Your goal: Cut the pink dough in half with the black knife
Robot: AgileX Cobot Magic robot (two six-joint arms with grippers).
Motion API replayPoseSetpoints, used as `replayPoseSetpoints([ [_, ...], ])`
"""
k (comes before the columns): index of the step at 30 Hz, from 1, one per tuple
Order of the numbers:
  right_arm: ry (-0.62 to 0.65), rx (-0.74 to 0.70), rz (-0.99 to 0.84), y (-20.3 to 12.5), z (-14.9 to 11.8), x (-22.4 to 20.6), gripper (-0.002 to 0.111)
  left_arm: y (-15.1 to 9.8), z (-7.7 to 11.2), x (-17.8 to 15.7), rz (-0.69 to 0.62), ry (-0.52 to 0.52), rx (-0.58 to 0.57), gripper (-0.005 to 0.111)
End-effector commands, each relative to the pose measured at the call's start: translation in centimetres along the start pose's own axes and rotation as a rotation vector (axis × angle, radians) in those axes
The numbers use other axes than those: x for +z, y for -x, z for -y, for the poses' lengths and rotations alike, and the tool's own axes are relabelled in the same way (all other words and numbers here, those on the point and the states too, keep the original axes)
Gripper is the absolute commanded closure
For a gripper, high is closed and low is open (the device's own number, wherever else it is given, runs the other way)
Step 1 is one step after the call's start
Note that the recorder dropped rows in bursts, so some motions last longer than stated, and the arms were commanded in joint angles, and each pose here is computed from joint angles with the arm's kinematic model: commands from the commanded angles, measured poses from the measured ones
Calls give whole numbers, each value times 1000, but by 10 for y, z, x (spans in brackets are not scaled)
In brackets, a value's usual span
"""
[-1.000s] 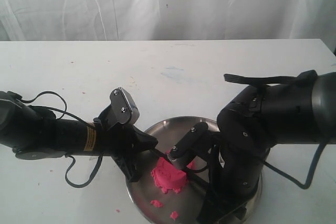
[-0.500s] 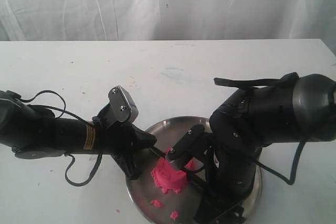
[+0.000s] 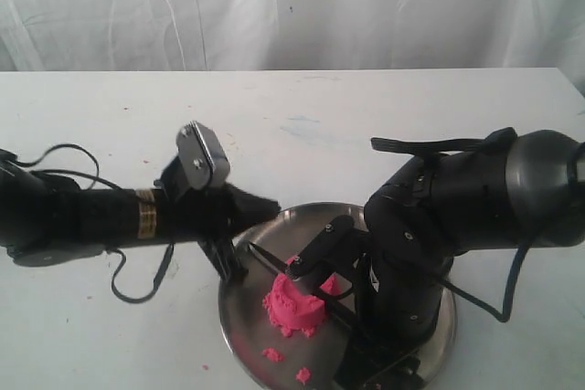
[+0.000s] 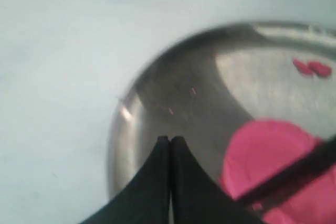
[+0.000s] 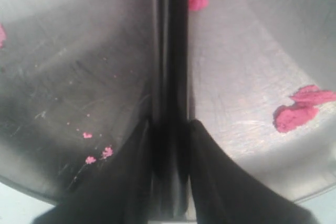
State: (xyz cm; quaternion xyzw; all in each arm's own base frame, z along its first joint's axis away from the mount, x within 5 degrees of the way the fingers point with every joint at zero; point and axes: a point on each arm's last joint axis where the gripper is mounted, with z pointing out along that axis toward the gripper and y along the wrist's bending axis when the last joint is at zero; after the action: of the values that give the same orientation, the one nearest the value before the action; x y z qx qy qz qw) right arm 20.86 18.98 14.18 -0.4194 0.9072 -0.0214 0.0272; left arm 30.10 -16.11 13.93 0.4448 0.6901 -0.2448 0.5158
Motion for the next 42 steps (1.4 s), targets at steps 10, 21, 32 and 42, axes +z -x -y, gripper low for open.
replayPoseSetpoints([
  [10,6,1,-31,-3,-1,6,108,89,-56,-109,314,360,0,107],
  [21,6,38,-40,-3,-1,5,108,102,-59,-135,293,448,-9,107],
  [32,-51,52,-77,-4,5,2,108,102,-59,-134,287,443,3,107],
  [42,-140,75,-93,-6,12,1,108,102,-59,-134,285,440,6,107],
])
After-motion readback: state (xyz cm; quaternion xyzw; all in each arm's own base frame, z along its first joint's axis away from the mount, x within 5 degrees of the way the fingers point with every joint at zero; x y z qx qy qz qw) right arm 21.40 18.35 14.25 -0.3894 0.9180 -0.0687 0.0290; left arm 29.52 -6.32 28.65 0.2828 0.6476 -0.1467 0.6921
